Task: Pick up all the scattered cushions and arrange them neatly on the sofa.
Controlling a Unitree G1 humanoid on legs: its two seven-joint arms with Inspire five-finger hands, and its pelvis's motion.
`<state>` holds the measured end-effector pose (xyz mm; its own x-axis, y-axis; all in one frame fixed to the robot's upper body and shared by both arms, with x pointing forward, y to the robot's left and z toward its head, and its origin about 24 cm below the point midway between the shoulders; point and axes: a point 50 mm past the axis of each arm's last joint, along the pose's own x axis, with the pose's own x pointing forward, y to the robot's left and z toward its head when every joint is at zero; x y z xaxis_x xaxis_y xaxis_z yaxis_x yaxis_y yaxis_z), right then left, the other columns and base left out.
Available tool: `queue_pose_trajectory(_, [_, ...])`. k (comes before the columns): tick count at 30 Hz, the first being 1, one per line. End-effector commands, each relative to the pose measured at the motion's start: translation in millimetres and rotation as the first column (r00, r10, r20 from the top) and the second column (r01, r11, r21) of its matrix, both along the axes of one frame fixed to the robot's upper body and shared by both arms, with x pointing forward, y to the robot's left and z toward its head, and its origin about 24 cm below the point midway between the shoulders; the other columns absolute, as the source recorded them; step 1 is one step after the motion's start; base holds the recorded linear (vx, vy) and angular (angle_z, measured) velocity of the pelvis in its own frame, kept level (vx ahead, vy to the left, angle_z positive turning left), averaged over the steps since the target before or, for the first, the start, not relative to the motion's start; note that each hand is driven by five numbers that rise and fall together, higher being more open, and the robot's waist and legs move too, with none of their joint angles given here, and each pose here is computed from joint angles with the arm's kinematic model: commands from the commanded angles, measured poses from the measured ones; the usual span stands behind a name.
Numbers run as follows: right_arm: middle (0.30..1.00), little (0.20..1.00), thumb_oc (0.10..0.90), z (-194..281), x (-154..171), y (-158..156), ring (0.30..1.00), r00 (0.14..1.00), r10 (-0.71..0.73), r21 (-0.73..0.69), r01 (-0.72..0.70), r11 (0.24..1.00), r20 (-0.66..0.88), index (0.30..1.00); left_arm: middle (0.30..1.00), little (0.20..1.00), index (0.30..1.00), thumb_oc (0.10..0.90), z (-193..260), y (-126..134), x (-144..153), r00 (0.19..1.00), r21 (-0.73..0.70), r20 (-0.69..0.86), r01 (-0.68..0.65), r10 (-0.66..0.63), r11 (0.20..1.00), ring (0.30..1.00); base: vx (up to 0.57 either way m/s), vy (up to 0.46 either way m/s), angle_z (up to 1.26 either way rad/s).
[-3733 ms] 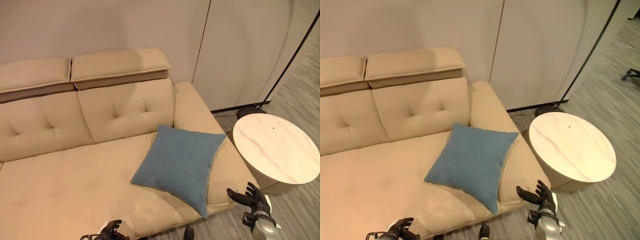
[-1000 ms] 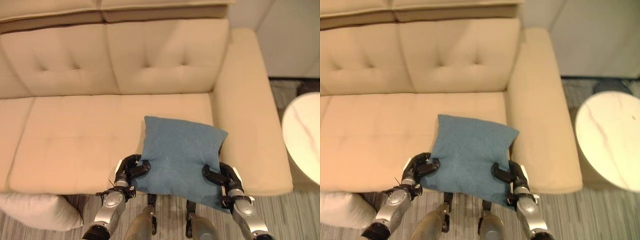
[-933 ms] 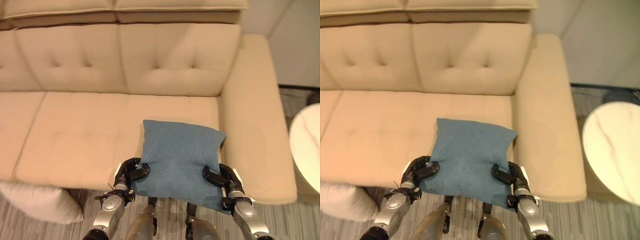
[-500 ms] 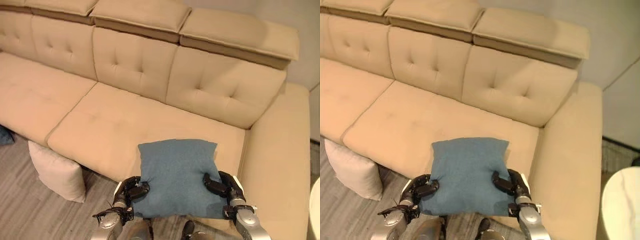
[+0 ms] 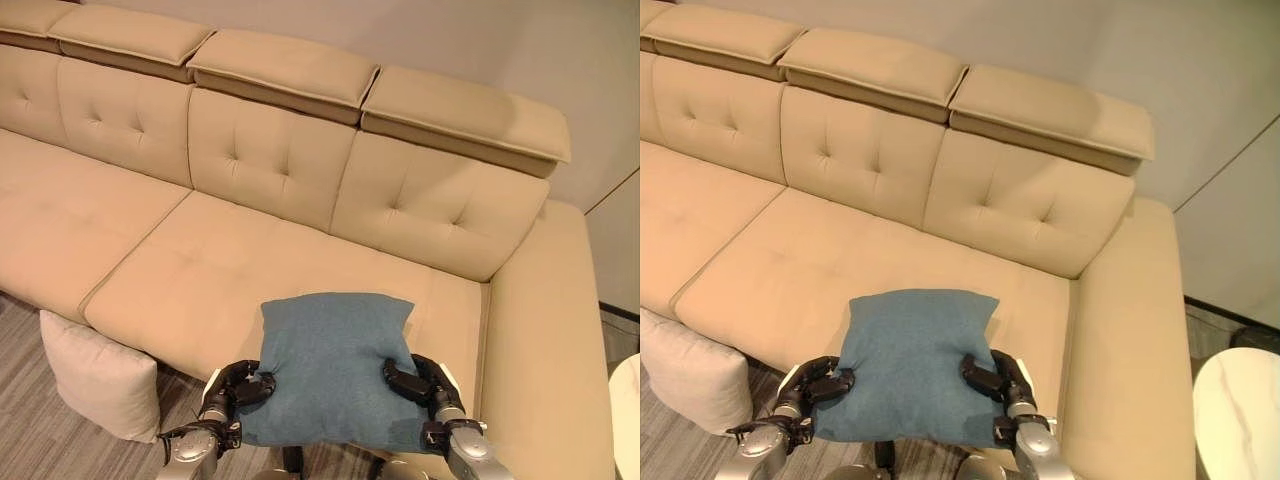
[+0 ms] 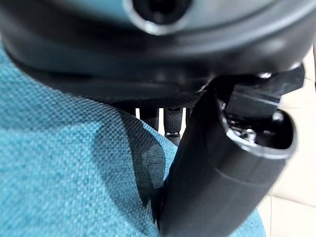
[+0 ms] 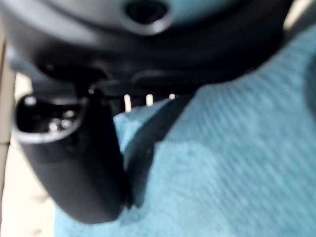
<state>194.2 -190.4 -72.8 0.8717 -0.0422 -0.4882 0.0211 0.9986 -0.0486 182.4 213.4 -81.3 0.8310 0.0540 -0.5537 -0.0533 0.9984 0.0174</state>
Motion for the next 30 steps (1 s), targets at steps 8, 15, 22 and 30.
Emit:
queue_pose_trajectory(8, [0.300, 0.300, 0.400, 56.4, 36.3, -6.0, 0.300, 0.948, 0.022, 0.019, -0.029, 0.999, 0.317, 0.300, 0.300, 0.300, 0.300, 0.400, 35.9, -60.6, 33.8, 0.942, -0.125, 0.268, 0.245, -0.205, 0.962, 0.300, 0.10, -0.015, 0.39])
queue_pose_trajectory(15, [0.300, 0.300, 0.400, 61.6, 42.7, -2.6, 0.300, 0.942, 0.050, 0.010, -0.056, 0.998, 0.332, 0.300, 0.300, 0.300, 0.300, 0.400, 46.4, -62.3, 41.8, 0.931, -0.117, 0.312, 0.239, -0.193, 0.964, 0.300, 0.05, 0.097, -0.25])
queue_pose_trajectory(22, [0.300, 0.300, 0.400, 71.5, 46.4, 0.8, 0.300, 0.925, 0.087, -0.037, -0.079, 0.996, 0.370, 0.300, 0.300, 0.300, 0.300, 0.400, 63.6, -65.4, 54.1, 0.899, -0.093, 0.387, 0.257, -0.203, 0.962, 0.300, 0.10, 0.201, -0.40])
queue_pose_trajectory(30, [0.300, 0.300, 0.400, 110.8, 79.4, 30.5, 0.300, 0.832, 0.177, -0.107, -0.141, 0.984, 0.527, 0.300, 0.300, 0.300, 0.300, 0.400, 106.0, -52.9, 82.2, 0.822, -0.043, 0.554, 0.189, -0.134, 0.981, 0.300, -0.07, 0.127, -0.48])
